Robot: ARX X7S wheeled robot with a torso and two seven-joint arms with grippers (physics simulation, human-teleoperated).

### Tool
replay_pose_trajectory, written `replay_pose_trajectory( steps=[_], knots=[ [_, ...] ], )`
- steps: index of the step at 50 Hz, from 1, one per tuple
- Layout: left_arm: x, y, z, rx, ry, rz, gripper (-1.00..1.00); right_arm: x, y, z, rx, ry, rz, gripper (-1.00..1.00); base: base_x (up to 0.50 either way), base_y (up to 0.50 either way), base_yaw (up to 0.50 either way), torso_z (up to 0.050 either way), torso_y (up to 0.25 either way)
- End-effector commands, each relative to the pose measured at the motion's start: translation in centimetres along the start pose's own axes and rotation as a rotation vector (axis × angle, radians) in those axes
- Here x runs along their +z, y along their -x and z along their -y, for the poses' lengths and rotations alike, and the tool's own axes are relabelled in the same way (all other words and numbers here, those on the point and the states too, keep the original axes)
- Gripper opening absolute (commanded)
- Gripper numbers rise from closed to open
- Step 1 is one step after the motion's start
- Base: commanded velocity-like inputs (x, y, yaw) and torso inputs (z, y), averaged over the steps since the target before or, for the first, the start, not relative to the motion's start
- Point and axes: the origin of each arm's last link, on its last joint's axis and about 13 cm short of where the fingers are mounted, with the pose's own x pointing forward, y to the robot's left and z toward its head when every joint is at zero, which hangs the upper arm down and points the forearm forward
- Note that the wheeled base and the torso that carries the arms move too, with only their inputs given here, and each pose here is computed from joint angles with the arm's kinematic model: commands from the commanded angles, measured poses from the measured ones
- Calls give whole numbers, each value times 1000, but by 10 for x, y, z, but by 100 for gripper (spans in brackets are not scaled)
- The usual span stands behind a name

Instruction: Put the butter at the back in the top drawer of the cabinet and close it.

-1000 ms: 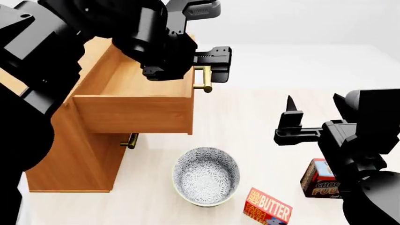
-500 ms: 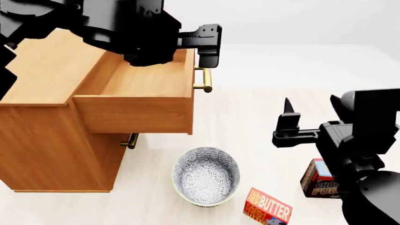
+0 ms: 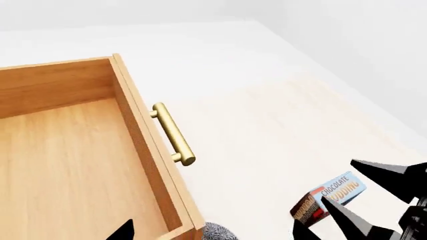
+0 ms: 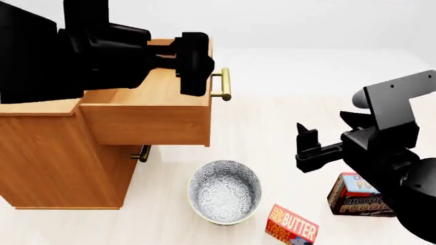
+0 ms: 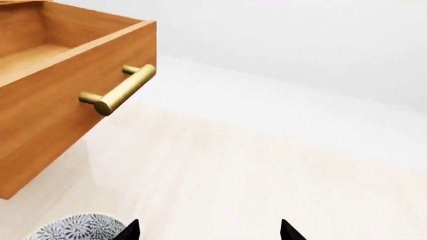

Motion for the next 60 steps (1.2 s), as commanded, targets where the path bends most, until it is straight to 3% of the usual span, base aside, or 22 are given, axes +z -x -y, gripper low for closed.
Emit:
replay_pose_trajectory(
  steps=[1,17,26,45,60],
  knots=[
    [-24,27,-1,-26,-28,74,100,17,2,21,70,51,-179,100,0,0,0,0,0],
    [-36,34,-4,-67,-15,103,100,25,1,36,239,254,-497,100,0,0,0,0,0],
    [-36,35,-4,-82,-13,104,100,26,-12,38,289,316,-646,100,0,0,0,0,0],
    [-38,33,-6,-95,0,96,100,16,-31,34,386,437,-768,100,0,0,0,0,0],
    [-40,29,-11,-95,20,90,100,-12,-46,30,443,498,-849,100,0,0,0,0,0]
  ],
)
